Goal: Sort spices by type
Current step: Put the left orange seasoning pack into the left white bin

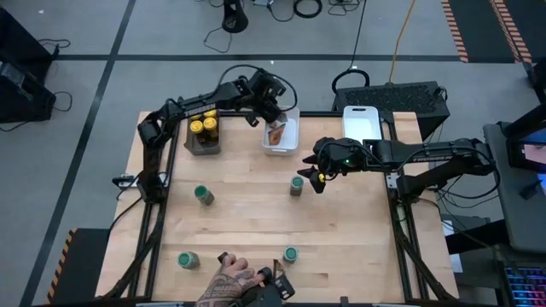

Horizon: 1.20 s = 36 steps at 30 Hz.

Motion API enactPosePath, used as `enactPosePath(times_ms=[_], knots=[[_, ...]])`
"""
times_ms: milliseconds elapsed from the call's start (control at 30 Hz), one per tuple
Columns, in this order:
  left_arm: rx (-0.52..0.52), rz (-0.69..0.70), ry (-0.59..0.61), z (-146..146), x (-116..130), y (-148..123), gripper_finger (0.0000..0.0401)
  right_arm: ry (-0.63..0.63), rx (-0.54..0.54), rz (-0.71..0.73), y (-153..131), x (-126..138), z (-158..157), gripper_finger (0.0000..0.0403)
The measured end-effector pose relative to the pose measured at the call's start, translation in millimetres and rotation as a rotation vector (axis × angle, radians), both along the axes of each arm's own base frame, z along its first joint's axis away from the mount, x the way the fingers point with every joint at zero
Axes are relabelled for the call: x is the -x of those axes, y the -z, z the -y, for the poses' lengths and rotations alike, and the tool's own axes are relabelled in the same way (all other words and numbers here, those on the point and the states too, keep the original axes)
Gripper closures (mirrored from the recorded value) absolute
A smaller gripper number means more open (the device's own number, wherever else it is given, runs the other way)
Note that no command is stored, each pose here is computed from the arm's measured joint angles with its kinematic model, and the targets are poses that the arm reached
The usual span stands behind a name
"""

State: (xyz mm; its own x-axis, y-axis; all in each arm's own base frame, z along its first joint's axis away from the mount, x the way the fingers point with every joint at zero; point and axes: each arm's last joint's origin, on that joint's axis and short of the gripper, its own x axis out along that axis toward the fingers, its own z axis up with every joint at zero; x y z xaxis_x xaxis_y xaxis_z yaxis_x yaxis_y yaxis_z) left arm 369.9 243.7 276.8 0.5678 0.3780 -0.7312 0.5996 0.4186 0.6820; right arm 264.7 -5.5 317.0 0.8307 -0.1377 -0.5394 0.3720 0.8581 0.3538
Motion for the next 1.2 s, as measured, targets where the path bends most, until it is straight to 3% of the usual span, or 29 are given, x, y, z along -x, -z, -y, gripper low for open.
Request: enactPosePath(times_ms=[433, 733, 1200], knots=[[0.072, 0.053, 0.017, 3.8, -2.6, -0.9, 0.0401, 0.005, -0.007, 0.003, -0.2, -0.1, 0.1, 0.0184], [0.037, 0.045, 0.007, 1.9, -22.8, 25.8, 0.0401, 0.007, -0.013, 0.012, -0.8, -0.5, -0.3, 0.0184], [0.092, 0.014, -0.042, -2.9, -26.2, 46.5, 0.0394, -0.015, -0.036, 0.014, -0.7, -0.5, -9.3, 0.0184]])
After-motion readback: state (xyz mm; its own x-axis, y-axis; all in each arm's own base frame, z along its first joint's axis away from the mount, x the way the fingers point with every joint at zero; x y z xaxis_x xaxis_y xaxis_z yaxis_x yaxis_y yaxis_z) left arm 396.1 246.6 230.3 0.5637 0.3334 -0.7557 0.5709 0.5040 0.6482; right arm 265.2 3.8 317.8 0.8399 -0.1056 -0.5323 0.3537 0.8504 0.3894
